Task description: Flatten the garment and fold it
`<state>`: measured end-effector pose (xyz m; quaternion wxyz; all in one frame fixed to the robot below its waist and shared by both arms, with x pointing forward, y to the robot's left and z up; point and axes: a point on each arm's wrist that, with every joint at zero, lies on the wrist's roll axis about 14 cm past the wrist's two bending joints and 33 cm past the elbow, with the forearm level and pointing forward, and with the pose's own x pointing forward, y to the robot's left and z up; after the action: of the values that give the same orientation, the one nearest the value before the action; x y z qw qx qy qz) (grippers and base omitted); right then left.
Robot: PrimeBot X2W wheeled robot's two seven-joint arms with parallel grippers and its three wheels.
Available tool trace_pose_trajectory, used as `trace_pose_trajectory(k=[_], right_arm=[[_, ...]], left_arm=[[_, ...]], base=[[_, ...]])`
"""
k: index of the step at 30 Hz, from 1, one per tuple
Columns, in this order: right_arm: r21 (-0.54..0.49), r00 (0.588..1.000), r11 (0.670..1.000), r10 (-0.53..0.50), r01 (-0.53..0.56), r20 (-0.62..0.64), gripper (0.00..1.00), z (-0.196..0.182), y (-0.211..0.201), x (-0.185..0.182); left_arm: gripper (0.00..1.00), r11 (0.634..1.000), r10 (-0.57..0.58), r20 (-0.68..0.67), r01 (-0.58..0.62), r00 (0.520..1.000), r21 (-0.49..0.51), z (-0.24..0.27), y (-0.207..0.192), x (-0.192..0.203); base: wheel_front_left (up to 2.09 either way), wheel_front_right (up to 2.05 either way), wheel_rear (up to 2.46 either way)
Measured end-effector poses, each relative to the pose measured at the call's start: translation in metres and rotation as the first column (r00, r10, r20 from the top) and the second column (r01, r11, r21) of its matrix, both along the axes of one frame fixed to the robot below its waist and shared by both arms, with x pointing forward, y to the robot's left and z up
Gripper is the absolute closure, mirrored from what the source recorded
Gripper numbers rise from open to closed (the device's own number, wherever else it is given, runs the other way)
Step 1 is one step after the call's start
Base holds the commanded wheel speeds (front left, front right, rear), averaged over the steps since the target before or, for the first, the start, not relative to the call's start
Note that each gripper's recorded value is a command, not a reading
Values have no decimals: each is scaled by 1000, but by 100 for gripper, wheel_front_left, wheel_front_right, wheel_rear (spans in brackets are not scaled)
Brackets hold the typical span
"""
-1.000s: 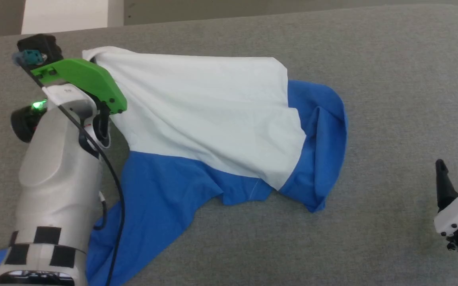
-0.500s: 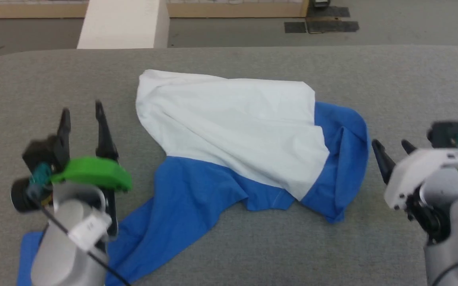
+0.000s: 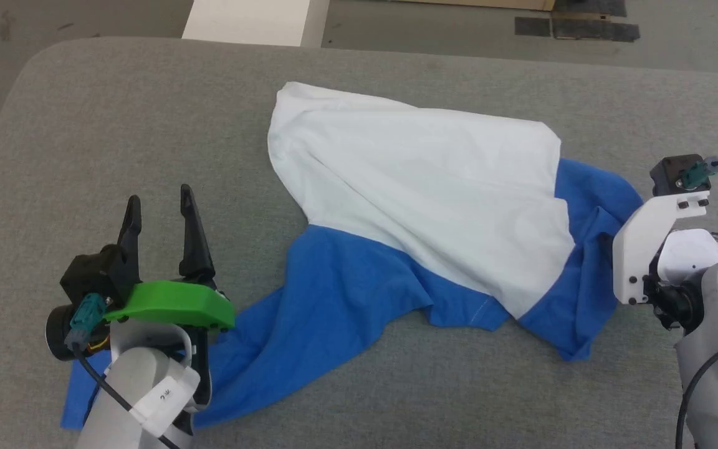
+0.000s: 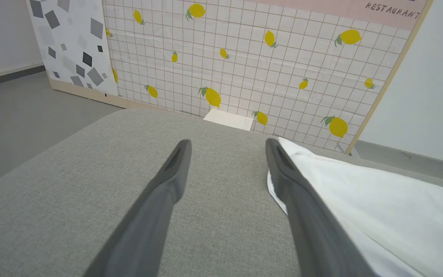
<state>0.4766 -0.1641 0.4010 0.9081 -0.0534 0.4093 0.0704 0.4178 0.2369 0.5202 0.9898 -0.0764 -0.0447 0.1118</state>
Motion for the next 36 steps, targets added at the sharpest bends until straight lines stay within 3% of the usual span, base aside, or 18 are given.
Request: trace_pose_trajectory(k=[1,7,12,16,22,25,26,32,36], right_arm=[[0,1000,1000,4,-4,-5,100,-2,1,1],[86,986,994,-85,73,141,100,26,-15,19],[183,901,954,-287,238,324,100,79,-74,25],[222,800,869,-494,442,340,100,83,-145,-12],[207,681,713,-701,670,211,100,34,-200,-90],[179,653,680,-733,711,189,100,21,-208,-108],[175,656,683,-730,709,191,0,20,-207,-109],[265,672,751,-660,605,335,0,50,-183,-79],[297,668,777,-629,554,399,0,65,-173,-77]], left_arm=[[0,1000,4,-7,-4,1000,0,-2,2,-1],[0,1000,9,-23,-9,1000,-3,-5,2,-9],[0,1000,-16,-21,15,1000,-17,-2,-6,-10],[0,999,-37,-21,36,999,-26,-2,-14,-10],[0,997,-61,-34,59,998,-39,-4,-21,-7],[0,997,-68,-47,66,997,-43,-7,-23,-7],[0,997,-69,-48,67,996,-44,-7,-23,-7],[0,987,-128,-163,110,978,-118,-28,-37,-13],[0,955,-258,-349,182,901,-236,-63,-70,-27]], base=[[0,0,0],[0,0,0],[0,0,0],[0,0,0],[0,0,0],[0,0,0],[0,0,0],[0,0,0],[0,0,0]])
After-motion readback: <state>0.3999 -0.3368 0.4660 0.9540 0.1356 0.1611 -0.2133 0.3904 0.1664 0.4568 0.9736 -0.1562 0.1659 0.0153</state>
